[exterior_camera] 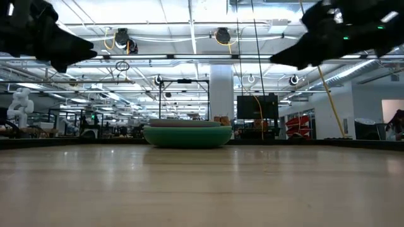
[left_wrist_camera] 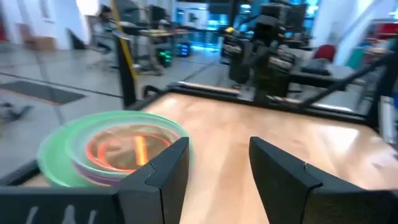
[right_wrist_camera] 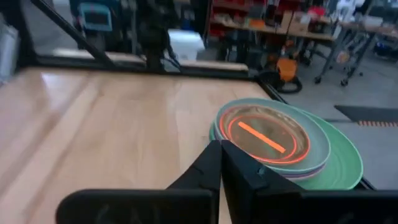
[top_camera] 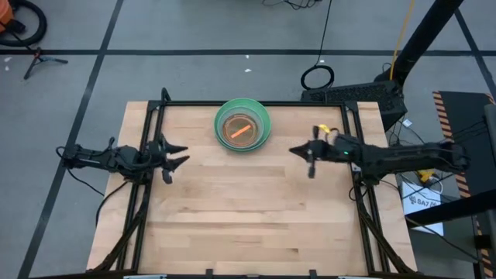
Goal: Stack plastic plates
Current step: Return to Home Position
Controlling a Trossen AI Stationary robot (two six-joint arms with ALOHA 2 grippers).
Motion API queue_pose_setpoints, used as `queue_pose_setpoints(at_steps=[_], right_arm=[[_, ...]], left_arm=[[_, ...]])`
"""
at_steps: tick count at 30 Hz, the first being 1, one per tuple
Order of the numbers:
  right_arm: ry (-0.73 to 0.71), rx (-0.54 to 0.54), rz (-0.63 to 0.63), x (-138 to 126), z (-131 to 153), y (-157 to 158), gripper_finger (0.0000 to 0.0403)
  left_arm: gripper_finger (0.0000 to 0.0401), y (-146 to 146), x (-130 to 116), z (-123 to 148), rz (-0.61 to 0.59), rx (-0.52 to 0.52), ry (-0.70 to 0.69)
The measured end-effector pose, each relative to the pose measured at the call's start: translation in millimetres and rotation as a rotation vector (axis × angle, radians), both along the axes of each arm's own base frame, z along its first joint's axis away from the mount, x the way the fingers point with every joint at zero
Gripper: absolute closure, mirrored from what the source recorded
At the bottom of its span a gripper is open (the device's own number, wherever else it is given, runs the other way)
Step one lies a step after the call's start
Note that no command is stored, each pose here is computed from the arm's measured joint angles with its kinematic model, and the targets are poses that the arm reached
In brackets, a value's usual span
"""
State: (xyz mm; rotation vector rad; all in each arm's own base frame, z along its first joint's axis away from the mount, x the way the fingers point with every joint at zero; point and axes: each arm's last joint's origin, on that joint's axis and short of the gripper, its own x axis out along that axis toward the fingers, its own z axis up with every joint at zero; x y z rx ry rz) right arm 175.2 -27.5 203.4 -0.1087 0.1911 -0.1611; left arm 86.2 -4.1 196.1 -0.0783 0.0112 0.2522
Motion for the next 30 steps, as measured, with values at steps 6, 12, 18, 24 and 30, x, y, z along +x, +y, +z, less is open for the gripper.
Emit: queue_pose_setpoints(at_steps=[6, 12, 18, 24, 30], right_arm=[[-0.126, 0.02, 0.027, -39.1, -15.2, 10.5, 0.0397], [-0.151, 0.03, 0.054, -60.1, -28.2, 16.3, 0.0397], [-0.173, -0.057, 0.118, -69.6, -33.1, 22.0, 0.0397], [-0.154, -0.105, 0.218, -72.8, -36.5, 25.8, 0.0397], [-0.176, -0.109, 0.302, -72.9, -34.8, 28.3, 0.0397]], left_arm=[[0.0228, -3.4, 6.2, -21.6, -0.078, -0.025, 0.012], [0.0229, -4.3, 7.2, -22.0, -0.101, -0.059, -0.003], [0.0228, -2.9, 7.0, -22.5, -0.052, -0.149, -0.018], [0.0228, -2.8, 7.1, -22.4, -0.047, -0.173, -0.023], [0.0229, -2.7, 7.0, -22.3, -0.046, -0.174, -0.025]])
